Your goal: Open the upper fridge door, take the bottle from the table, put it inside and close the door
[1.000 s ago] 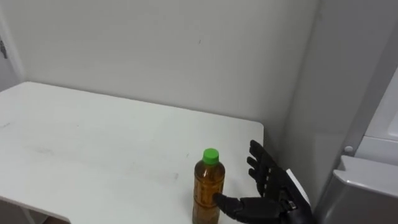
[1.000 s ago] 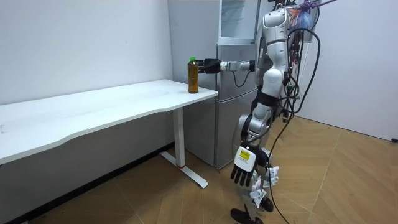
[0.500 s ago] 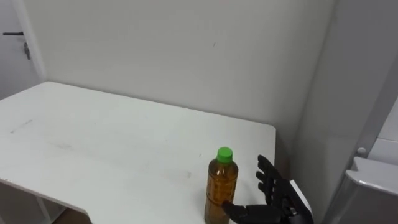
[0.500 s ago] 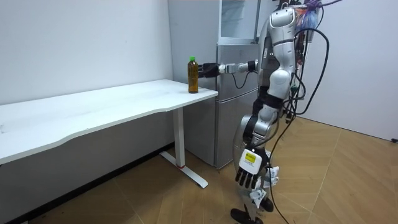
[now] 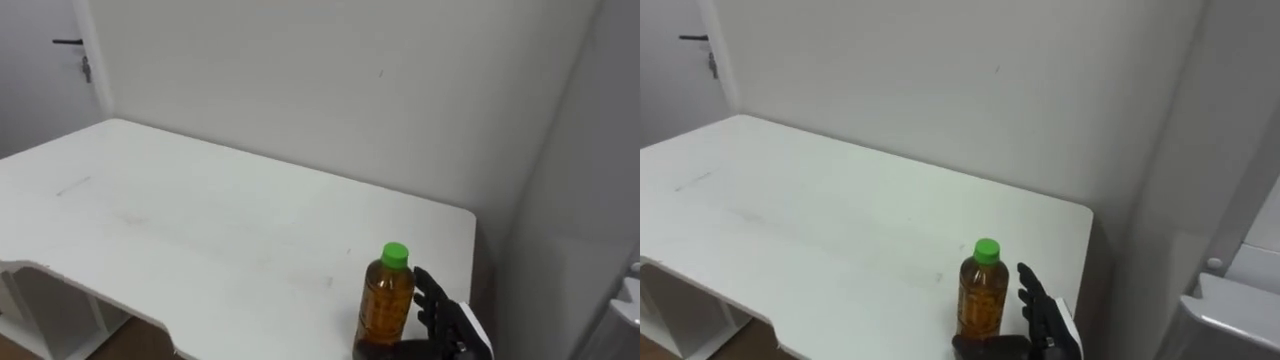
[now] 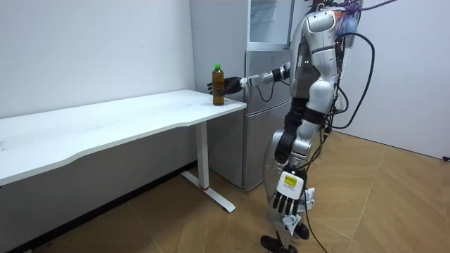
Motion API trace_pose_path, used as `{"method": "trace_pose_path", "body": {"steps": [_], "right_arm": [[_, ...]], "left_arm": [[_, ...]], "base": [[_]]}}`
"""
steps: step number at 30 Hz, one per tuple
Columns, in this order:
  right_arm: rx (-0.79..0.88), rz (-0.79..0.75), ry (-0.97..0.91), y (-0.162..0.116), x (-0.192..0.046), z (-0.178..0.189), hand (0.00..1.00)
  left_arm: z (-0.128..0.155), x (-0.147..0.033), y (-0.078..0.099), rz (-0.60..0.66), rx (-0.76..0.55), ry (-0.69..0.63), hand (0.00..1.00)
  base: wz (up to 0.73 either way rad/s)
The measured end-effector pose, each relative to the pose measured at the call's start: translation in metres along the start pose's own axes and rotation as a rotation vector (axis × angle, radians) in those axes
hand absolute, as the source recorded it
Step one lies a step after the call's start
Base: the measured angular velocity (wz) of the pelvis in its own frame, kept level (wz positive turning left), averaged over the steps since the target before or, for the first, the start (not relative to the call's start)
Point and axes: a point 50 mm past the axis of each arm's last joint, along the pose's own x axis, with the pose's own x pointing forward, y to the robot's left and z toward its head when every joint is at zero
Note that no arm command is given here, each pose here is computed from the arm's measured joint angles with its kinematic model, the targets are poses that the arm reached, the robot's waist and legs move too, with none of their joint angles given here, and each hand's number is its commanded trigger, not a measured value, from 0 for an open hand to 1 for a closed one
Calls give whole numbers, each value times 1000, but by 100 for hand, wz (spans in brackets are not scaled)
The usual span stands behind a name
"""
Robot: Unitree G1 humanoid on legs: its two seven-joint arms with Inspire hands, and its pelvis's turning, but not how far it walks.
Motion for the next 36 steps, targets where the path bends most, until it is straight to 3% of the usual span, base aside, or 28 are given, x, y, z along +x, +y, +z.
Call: {"method": "trace_pose_path", "body": {"steps": [36], "right_arm": [[-17, -181, -14, -15, 16, 5, 0]], "left_arm": [[11, 0, 17, 40, -21, -35, 0]], "base": [[4]]}}
